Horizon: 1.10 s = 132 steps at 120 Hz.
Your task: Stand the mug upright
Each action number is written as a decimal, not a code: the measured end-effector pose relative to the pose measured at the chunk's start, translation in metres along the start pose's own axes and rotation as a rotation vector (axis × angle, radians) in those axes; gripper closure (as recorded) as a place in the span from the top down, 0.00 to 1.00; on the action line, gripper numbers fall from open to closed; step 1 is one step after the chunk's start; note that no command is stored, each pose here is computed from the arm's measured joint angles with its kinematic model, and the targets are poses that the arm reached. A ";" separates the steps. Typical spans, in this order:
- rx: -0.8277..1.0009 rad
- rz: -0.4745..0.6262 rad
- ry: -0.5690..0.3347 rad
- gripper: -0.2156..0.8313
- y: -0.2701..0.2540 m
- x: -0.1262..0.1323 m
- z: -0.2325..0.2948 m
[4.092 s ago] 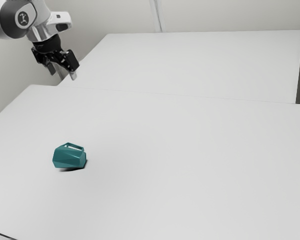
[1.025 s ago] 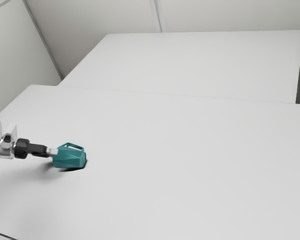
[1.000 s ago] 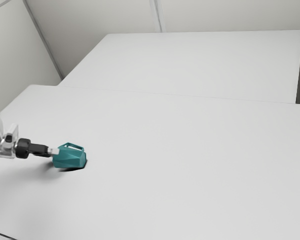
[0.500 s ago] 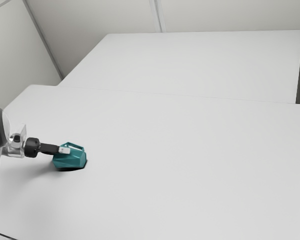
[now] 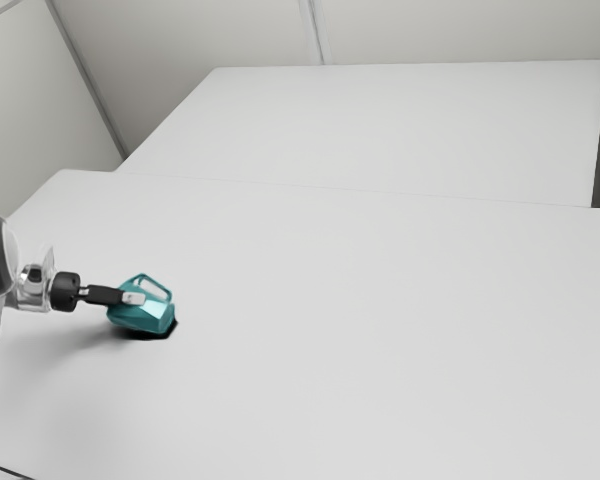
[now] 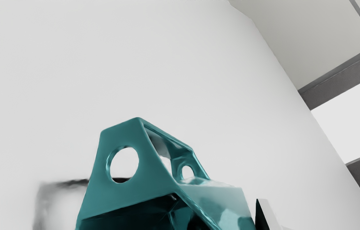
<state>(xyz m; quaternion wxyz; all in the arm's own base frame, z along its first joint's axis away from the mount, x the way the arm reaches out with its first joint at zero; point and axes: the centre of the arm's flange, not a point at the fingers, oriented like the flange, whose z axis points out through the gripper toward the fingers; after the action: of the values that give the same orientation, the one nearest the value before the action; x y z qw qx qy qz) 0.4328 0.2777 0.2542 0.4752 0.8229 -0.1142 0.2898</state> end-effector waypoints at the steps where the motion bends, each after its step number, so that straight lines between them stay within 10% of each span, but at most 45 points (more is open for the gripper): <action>1: -0.001 0.002 0.000 0.08 0.001 0.001 0.000; 61: -0.029 0.234 0.026 0.05 0.050 0.098 0.013; 132: 0.341 0.398 -0.558 0.05 0.087 0.211 0.104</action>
<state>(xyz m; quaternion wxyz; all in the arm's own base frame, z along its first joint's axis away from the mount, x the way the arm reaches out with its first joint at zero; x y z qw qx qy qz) 0.6009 0.1630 0.4003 0.2168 0.8991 -0.3468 0.1559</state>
